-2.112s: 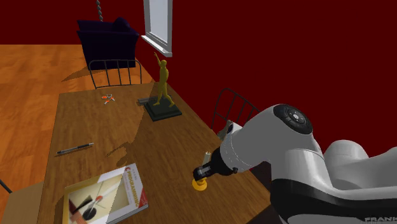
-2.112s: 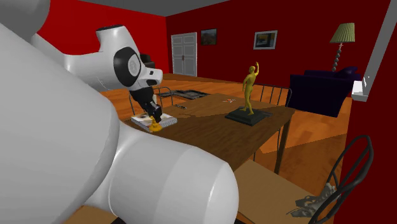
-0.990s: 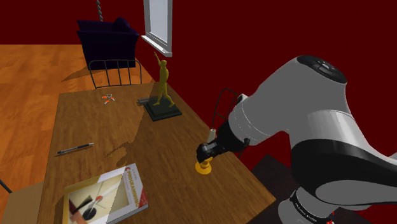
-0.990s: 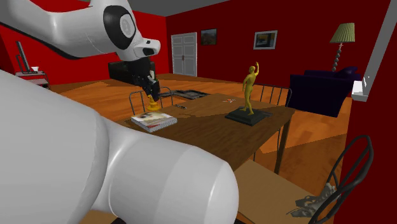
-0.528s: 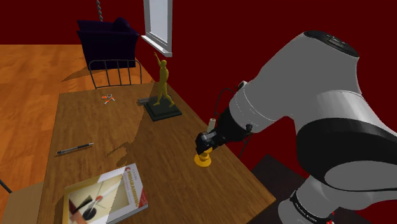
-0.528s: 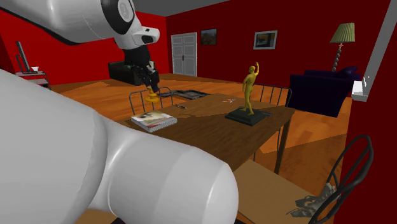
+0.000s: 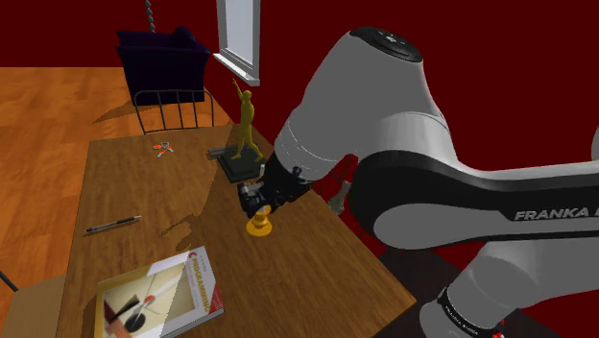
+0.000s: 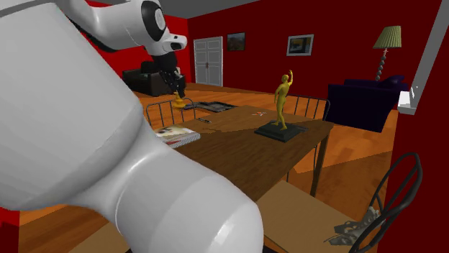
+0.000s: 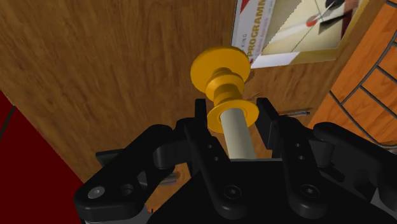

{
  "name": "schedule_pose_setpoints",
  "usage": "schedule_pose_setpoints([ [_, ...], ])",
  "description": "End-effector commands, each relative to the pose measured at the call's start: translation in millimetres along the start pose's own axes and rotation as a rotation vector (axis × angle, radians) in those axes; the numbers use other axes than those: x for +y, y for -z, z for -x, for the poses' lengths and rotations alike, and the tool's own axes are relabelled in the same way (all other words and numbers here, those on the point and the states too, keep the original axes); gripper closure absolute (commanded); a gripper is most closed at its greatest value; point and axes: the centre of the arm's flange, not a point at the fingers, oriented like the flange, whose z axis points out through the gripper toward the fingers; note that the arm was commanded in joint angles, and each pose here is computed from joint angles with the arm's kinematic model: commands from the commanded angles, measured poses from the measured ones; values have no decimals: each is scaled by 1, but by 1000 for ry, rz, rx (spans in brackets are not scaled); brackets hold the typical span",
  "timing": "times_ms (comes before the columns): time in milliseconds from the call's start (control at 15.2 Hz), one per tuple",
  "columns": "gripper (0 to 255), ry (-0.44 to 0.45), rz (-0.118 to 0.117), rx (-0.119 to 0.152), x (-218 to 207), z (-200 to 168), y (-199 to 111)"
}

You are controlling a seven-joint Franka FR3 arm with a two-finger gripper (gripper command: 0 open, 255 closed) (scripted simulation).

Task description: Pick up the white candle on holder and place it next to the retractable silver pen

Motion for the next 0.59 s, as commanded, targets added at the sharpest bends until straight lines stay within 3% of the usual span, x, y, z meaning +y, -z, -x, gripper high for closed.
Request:
schedule_pose_setpoints([
  [0,255,-1,-2,0,-17,-17,-10],
  [528,255,-1,-2,0,-88,-84,-52],
])
